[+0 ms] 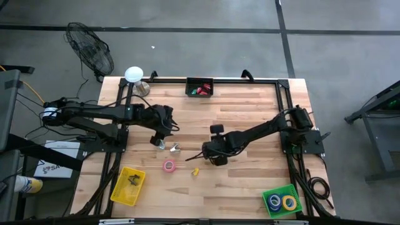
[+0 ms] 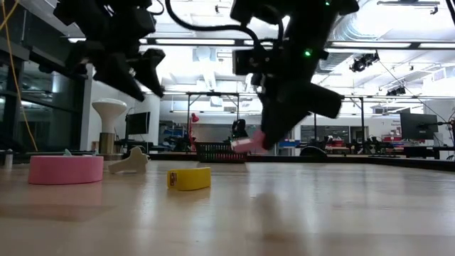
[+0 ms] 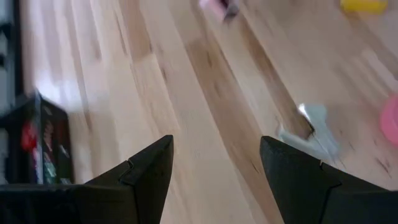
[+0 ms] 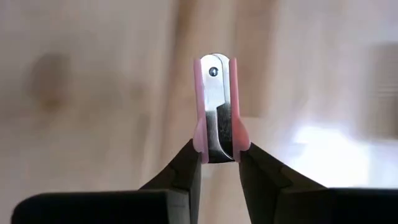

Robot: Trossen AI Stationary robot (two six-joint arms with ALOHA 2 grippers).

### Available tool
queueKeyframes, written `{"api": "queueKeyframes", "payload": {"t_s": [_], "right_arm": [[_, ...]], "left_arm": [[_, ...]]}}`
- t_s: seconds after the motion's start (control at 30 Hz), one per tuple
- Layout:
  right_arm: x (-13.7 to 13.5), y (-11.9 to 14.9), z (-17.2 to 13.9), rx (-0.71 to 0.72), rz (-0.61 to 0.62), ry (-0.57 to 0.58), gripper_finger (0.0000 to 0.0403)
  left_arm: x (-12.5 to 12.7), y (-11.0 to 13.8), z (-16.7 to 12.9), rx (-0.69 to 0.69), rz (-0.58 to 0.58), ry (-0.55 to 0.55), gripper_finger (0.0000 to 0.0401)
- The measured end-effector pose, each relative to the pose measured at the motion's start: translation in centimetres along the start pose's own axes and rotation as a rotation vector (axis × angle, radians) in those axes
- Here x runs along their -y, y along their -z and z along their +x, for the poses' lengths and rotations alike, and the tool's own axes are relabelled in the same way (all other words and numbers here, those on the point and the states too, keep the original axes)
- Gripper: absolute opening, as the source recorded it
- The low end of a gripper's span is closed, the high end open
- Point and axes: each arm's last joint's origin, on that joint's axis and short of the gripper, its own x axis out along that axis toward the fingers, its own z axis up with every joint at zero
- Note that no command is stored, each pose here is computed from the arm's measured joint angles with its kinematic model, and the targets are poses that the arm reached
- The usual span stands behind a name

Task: Pick and place Stapler, Stapler remover, tape
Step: Put the pink staple remover into the yellow bin

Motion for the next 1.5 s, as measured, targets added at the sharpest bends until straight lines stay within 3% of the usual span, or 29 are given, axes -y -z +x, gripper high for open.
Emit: {"api": "queueKeyframes", "payload": {"t_s": [0.2,0.33,0.57,0.8,1.13,1.5], "right_arm": [[0.7,-0.6,-1.1,0.07,0.019,0.217,0.0075],[1.2,-1.2,-1.9,0.145,0.051,0.275,0.0075],[2.3,-3.0,-4.1,0.346,0.116,0.295,0.0075],[2.7,-4.4,-4.8,0.492,0.08,0.294,0.0075],[4.3,-4.9,-4.7,0.533,0.157,0.362,0.0075],[4.8,-5.0,-4.5,0.55,0.161,0.342,0.0075]], "left_arm": [[-0.6,-1.4,-0.1,0.176,0.084,-0.011,0.0237],[-0.8,-1.9,-0.2,0.245,0.109,-0.032,0.0237],[-1.0,-2.2,-0.3,0.268,0.117,-0.044,0.0237],[-1.1,-2.5,-0.4,0.301,0.096,-0.062,0.0237],[-1.4,-2.8,-0.5,0.333,0.096,-0.087,0.0237],[-1.7,-3.3,-0.8,0.388,0.099,-0.128,0.0237]]}}
